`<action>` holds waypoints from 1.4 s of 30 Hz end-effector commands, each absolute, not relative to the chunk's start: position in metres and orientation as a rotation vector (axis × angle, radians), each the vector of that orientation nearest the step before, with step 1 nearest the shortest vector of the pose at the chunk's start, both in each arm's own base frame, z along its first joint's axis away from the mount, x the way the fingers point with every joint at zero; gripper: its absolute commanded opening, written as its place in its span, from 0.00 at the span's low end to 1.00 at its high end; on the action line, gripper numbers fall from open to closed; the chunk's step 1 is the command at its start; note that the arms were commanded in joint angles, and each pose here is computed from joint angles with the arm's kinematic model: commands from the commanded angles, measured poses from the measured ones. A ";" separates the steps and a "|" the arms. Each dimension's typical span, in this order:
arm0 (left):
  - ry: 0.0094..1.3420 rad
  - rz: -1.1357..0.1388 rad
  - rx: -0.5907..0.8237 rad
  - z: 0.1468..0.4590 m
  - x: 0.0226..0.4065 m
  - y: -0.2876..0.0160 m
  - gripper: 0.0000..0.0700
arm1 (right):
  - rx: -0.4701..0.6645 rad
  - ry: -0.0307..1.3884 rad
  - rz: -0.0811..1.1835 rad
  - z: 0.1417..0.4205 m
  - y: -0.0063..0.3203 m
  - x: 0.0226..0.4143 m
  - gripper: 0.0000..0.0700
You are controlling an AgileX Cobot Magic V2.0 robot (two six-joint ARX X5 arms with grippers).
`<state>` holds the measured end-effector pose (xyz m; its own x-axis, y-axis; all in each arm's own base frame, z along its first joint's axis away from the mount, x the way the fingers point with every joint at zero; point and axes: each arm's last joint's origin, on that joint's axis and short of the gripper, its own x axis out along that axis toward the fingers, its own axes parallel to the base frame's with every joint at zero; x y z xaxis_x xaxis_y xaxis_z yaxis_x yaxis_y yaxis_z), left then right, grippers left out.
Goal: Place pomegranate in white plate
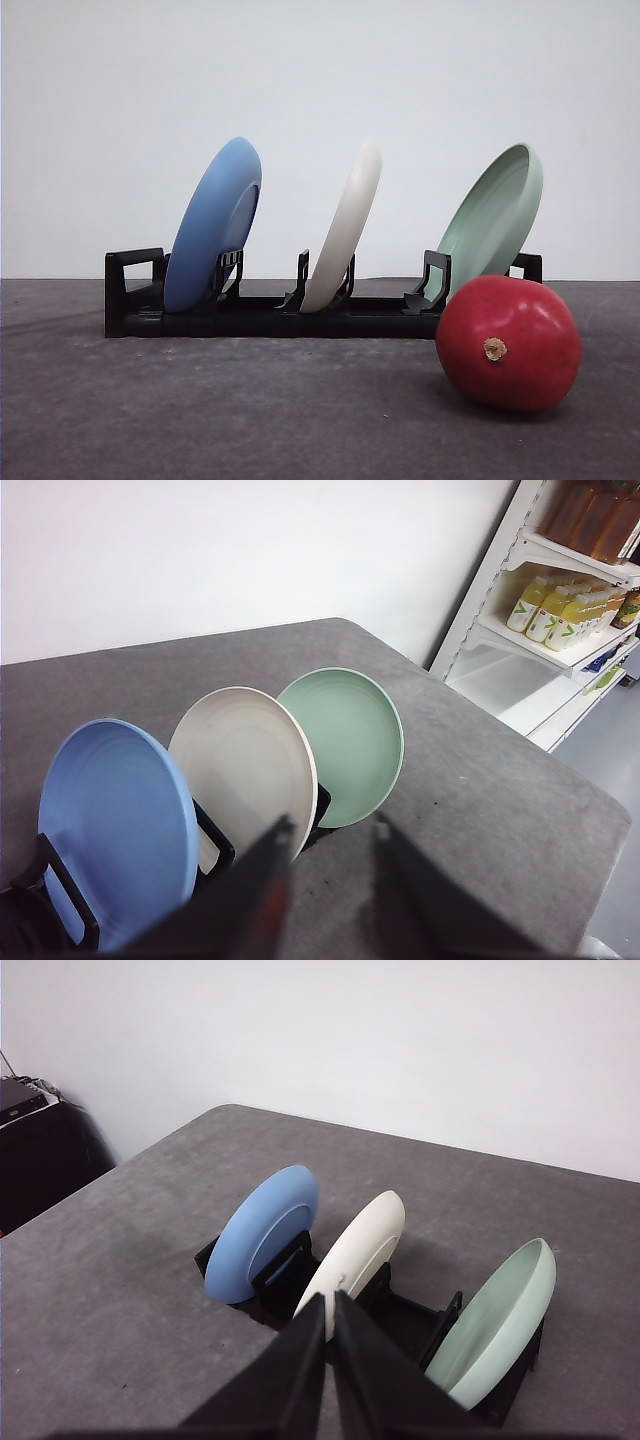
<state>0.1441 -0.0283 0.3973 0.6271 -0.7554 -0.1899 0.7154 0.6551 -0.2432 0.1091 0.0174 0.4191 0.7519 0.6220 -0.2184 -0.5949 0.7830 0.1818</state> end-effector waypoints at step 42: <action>0.733 -0.902 0.097 0.347 0.297 -0.243 0.85 | 0.216 0.360 0.661 0.418 0.018 0.117 0.80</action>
